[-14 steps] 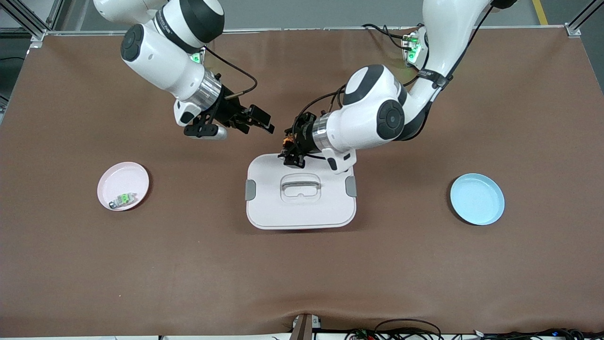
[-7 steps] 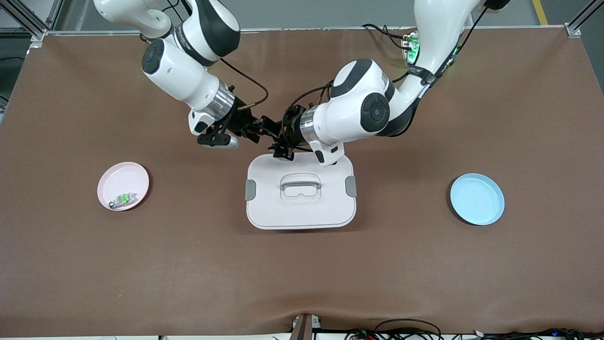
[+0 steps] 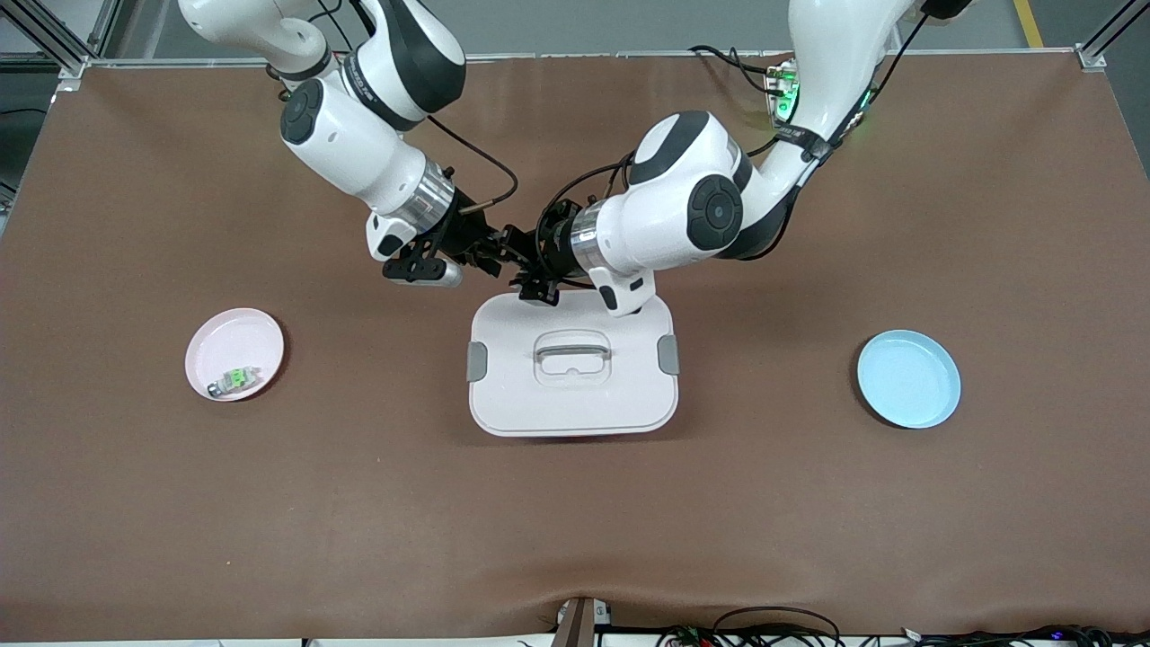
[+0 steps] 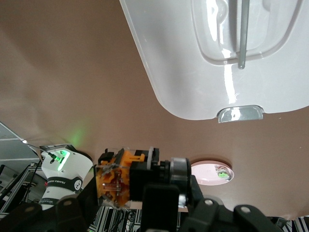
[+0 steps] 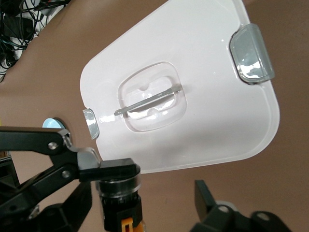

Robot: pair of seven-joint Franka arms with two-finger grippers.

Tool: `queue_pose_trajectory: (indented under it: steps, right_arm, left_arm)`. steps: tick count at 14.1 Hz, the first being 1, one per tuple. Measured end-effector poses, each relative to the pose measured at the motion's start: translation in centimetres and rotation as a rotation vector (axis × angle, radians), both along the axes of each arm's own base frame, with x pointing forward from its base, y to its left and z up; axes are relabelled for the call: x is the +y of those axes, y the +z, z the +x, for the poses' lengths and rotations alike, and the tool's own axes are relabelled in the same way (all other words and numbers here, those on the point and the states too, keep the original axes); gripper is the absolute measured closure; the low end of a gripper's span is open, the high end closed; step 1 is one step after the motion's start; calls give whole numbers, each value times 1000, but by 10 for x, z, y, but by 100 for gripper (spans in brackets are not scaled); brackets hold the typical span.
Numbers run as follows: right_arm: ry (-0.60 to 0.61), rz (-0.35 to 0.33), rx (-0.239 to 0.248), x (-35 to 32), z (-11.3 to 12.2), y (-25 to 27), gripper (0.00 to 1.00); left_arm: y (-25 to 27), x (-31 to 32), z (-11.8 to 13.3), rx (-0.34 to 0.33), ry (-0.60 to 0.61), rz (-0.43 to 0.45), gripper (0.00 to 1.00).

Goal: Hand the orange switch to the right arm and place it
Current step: 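Carry the switch over the white box toward the right gripper, then grasp the switch with the right gripper while the left gripper releases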

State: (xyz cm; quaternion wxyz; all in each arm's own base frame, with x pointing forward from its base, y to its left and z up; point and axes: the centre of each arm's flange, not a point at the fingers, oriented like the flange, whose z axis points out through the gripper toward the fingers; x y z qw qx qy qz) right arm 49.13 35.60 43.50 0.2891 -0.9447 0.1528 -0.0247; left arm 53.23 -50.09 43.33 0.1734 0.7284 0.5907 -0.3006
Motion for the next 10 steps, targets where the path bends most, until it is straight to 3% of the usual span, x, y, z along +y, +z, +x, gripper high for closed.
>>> queue_pose_trajectory:
  steps: [1, 2, 4, 7, 10]
  right_arm:
    - [-4, 10, 1, 1, 0, 2, 28]
    - [-10, 26, 12, 4, -1, 3, 32]
    - [-28, 62, 38, 8, -4, 2, 32]
    - [-41, 78, 32, 11, -6, 2, 32]
    - [-40, 79, 27, 15, -8, 0, 55]
  left_arm:
    - [-1, 0, 0, 1, 0, 0, 27]
    - [0, 0, 1, 0, 1, -1, 27]
    - [2, 1, 3, -4, 4, -2, 27]
    - [1, 3, 4, -1, 5, 1, 27]
    - [-1, 5, 5, 3, 5, 4, 27]
